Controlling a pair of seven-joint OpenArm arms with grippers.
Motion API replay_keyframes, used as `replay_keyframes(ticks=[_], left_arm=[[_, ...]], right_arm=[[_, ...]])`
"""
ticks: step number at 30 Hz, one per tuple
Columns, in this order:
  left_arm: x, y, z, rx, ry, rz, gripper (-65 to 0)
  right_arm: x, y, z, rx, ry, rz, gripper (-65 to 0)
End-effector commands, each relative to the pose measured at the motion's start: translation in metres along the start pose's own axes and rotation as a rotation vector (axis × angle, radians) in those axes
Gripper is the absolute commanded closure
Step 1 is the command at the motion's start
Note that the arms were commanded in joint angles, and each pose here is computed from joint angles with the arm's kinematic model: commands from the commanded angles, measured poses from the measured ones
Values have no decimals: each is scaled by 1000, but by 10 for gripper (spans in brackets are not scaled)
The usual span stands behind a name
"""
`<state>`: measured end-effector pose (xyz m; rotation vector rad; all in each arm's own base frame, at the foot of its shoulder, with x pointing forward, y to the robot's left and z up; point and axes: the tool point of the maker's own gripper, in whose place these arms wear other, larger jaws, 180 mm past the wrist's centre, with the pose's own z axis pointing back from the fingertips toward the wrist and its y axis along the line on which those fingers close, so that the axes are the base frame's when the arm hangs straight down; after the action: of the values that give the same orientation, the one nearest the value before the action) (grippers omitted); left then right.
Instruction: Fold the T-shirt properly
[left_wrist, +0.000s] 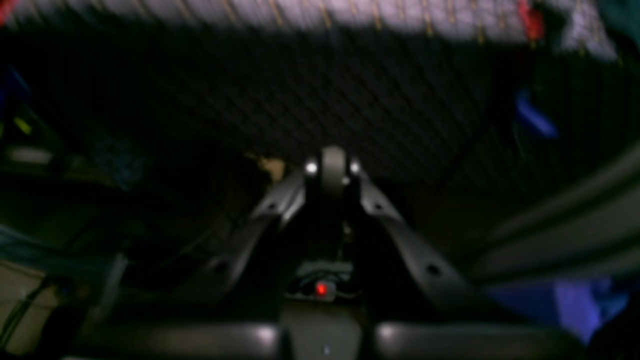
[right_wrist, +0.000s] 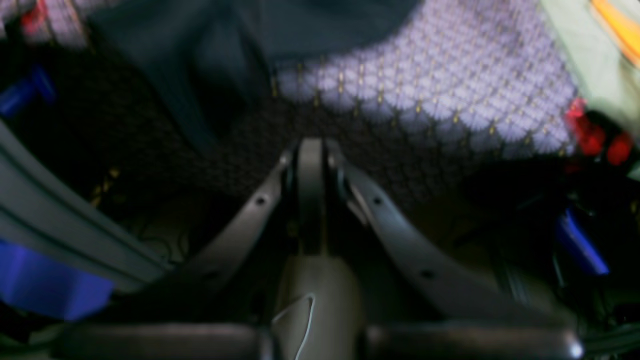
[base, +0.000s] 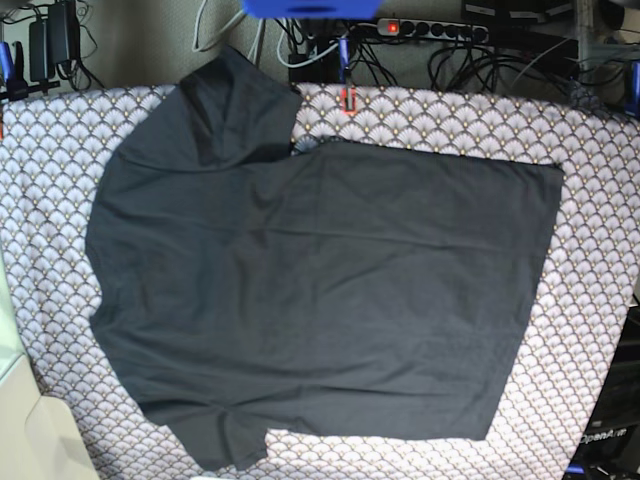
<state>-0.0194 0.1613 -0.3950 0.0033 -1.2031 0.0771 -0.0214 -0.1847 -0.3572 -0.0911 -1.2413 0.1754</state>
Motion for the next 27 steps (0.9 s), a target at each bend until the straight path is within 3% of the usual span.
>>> replay_keyframes(ticks=[1, 8, 13, 17, 22, 27], left_arm=[[14, -5, 4, -19, -32, 7, 0], [67, -12, -21, -45, -114, 22, 0], [89, 4, -39, -1, -129, -13, -113], [105, 4, -46, -8, -158, -19, -180], [111, 2, -56, -14, -166, -16, -195], [104, 1, -66, -11, -126, -12, -203]], right_arm=[[16, -1, 2, 4, -37, 0, 0], [72, 3, -31, 31, -88, -6, -23], [92, 27, -52, 175, -70, -90, -122], [96, 48, -73, 282, -72, -147, -161], [94, 73, -99, 393, -32, -213, -181], [99, 79, -124, 441, -1, -298, -182]])
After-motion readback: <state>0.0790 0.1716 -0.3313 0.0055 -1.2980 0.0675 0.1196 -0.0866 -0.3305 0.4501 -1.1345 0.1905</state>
